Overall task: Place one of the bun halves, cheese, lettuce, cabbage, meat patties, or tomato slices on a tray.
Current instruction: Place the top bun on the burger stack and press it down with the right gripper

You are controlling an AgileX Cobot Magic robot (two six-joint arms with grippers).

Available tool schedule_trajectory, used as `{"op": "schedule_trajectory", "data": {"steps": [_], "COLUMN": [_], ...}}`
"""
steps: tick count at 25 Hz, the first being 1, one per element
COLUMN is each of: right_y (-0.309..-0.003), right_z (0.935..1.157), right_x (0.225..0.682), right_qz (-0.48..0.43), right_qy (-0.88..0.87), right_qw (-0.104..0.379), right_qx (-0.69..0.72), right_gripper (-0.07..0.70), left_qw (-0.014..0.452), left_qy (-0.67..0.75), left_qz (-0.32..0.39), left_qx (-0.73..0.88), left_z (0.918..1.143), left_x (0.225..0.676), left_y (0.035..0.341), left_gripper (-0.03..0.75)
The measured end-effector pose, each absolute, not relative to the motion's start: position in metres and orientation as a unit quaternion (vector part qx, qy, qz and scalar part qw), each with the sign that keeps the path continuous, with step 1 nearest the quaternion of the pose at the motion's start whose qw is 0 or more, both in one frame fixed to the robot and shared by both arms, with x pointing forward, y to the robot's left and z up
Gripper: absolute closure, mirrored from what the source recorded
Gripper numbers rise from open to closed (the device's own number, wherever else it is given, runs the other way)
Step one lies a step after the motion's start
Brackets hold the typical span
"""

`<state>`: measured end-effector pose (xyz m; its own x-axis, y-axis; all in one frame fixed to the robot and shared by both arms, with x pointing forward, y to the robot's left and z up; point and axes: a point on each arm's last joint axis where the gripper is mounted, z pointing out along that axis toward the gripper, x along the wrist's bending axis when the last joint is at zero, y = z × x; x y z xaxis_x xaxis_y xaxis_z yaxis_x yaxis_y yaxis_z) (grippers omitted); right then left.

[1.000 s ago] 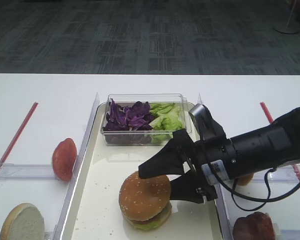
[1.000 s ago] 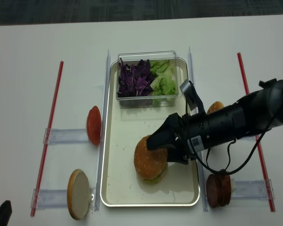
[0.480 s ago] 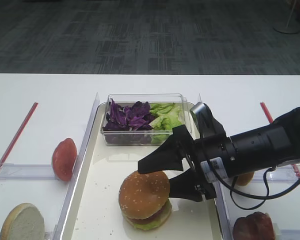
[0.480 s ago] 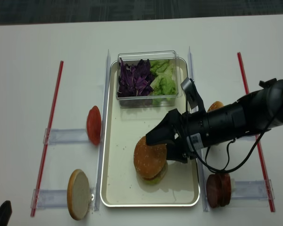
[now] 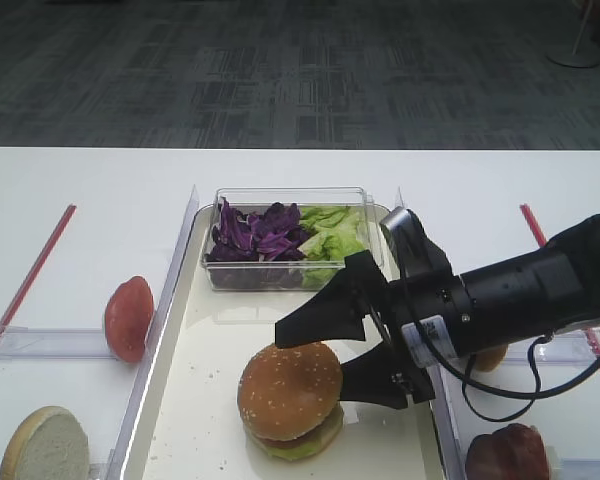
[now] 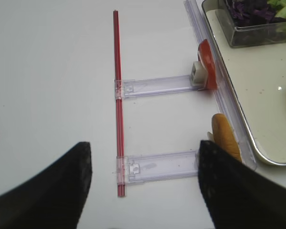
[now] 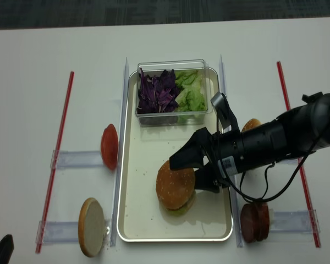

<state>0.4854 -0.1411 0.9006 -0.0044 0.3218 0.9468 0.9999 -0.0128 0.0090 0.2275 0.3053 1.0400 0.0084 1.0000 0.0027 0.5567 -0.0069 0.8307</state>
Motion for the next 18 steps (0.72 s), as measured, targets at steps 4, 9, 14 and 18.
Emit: {"op": "schedule_trajectory", "data": {"steps": [4, 9, 14, 18], "right_y": [-0.1419, -0.1428, -0.1436, -0.145], "right_z": [0.8984, 0.896, 0.8941, 0.8938], "right_x": [0.484, 0.4844, 0.4851, 0.4856], "right_qz": [-0.406, -0.398, -0.394, -0.39], "right_qy": [-0.582, -0.586, -0.589, -0.596], "right_qw": [0.403, 0.394, 0.385, 0.373], "right_qx": [-0.579, -0.586, -0.591, -0.594], "right_gripper": [0.052, 0.052, 0.052, 0.052], "left_qw": [0.333, 0.333, 0.333, 0.333], "left_qy": [0.621, 0.621, 0.621, 0.621], "left_qz": [0.332, 0.332, 0.332, 0.332], "left_qx": [0.627, 0.627, 0.627, 0.627], "left_z": [1.04, 1.04, 1.04, 1.04], "left_x": [0.2275, 0.2275, 0.2275, 0.2275], "left_y": [0.3053, 0.3053, 0.3053, 0.3053], "left_gripper": [0.275, 0.275, 0.275, 0.275]}}
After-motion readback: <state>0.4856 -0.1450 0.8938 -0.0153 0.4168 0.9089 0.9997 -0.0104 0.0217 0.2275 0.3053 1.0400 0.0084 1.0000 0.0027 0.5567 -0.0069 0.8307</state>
